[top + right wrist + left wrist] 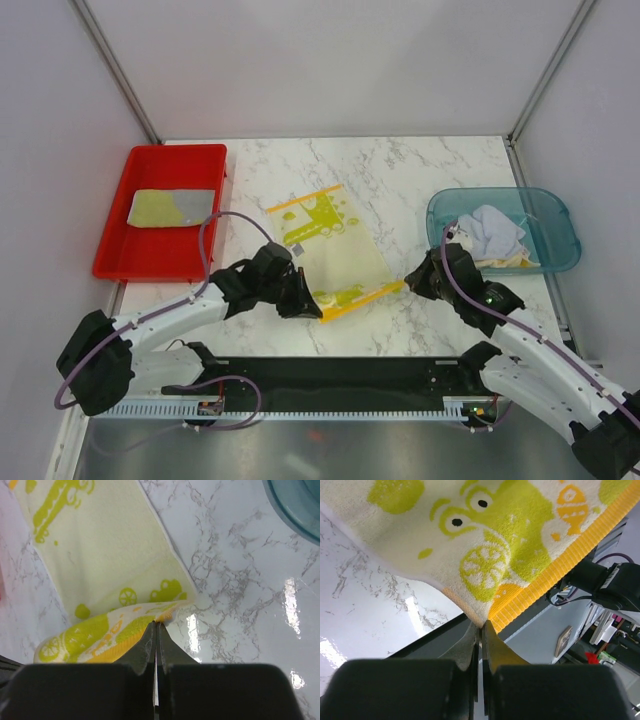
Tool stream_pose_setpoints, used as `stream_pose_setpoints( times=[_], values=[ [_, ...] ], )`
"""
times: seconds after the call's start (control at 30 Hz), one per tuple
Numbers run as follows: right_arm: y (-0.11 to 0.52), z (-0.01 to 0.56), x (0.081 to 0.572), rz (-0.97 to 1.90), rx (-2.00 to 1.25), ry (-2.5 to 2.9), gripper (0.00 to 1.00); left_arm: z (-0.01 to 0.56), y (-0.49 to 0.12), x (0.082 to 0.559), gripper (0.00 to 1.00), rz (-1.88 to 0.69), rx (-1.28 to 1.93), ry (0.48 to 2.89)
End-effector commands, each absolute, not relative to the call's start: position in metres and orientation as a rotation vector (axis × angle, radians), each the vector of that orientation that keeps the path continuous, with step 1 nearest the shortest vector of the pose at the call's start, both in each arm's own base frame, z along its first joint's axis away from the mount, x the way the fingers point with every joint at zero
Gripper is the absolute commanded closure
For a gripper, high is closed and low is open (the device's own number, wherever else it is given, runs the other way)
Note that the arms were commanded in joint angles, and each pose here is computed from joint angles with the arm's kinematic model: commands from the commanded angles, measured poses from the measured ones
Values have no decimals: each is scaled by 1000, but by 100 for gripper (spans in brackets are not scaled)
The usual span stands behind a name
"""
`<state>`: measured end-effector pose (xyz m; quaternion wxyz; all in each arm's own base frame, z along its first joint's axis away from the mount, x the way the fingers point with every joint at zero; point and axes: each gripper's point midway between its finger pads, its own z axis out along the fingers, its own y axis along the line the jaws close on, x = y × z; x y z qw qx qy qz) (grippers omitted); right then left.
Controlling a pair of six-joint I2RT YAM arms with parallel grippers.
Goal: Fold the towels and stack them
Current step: Fold the towel
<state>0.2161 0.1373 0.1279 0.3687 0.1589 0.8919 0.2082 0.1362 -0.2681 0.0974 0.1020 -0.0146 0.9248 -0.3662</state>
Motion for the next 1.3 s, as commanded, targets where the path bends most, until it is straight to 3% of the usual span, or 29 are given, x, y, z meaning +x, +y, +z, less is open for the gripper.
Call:
stream_pose_setpoints(
  times=[0.0,0.23,0.27,0.3,0.43,0.73,1.07,1.13,1.27],
  values=[
    [138,138,226,562,413,2214,100,90,-259,143,98,-1015,-141,2735],
    [170,211,306,555,371,2027,100,115,-240,213,98,-1053,-264,2644],
    [179,201,320,517,351,2067,100,117,-236,222,98,-1049,-261,2632],
    [188,228,337,539,340,2014,100,117,-226,235,98,-1042,-313,2624],
    [210,240,383,483,283,1999,100,124,-212,273,98,-1030,-365,2595],
    [258,203,469,435,191,2058,100,104,-191,345,98,-1004,-479,2617],
    [288,152,523,508,118,2131,100,75,-172,372,98,-933,-587,2646],
    [290,152,529,517,114,2128,98,75,-168,378,93,-926,-591,2638],
    [296,142,541,545,78,2146,83,84,-162,391,68,-924,-633,2603]
  ],
)
